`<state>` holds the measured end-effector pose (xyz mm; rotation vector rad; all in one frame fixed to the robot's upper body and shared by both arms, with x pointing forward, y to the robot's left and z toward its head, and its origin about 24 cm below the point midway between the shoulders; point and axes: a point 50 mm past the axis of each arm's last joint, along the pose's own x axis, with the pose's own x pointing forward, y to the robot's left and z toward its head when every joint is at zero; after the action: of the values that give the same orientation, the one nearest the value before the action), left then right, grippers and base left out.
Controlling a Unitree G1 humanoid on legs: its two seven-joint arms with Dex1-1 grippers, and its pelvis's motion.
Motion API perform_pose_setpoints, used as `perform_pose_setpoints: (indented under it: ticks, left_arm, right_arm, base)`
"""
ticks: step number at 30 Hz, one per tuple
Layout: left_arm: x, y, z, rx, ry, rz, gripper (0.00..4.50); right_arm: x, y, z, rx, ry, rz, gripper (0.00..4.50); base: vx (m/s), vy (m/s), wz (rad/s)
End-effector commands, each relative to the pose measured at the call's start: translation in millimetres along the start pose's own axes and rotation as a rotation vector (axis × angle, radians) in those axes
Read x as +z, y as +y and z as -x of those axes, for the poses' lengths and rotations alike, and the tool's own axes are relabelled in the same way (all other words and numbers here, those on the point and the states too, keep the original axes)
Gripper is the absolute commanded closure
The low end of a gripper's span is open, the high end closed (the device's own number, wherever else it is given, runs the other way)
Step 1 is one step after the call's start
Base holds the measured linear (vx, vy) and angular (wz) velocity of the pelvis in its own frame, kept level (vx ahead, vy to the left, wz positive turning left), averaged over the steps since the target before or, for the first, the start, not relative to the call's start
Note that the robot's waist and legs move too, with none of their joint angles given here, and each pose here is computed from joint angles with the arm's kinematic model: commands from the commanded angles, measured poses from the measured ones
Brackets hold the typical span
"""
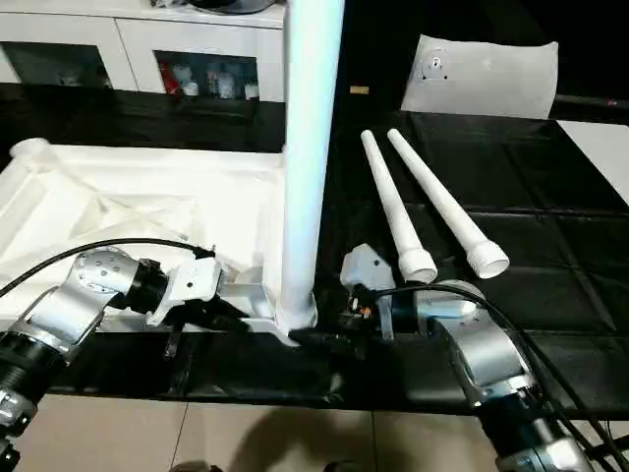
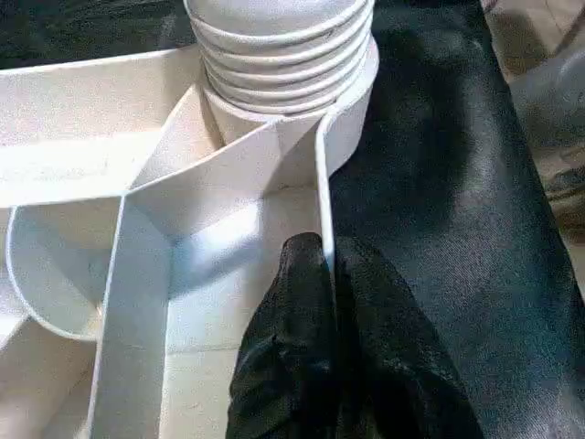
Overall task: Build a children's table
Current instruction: Rotate leg to tighten
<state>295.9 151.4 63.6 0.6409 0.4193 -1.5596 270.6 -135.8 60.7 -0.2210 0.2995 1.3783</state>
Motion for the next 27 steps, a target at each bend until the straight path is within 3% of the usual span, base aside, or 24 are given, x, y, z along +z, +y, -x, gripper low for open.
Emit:
perform_pose_setpoints:
  ticks: [1, 12, 20, 27]
  left_arm:
    - [5.7, -1.2, -6, -0.066, 0.030, -0.063, 4.50]
    - [2.4, -1.0, -8, -0.093, 0.038, -0.079, 4.50]
    - [-0.3, -1.5, -8, -0.084, 0.040, -0.070, 4.50]
    - [2.1, 1.5, -12, 0.078, -0.037, 0.037, 4.50]
  right_arm:
    - [0.2, -2.1, -1.1, 0.020, 0.020, 0.017, 0.43]
    - [-1.1, -9.0, -8.6, 0.059, 0.014, 0.011, 1.52]
    - [-5.5, -2.5, -12.4, 0.094, -0.003, -0.011, 1.73]
    - [-9.9, 7.5, -21.6, 0.009, -0.075, -0.140, 1.75]
  base:
    - [0.000, 0.000, 0.00]
    - [0.000, 0.000, 0.00]
    - [0.000, 0.000, 0.00]
    - [0.000, 0.000, 0.00]
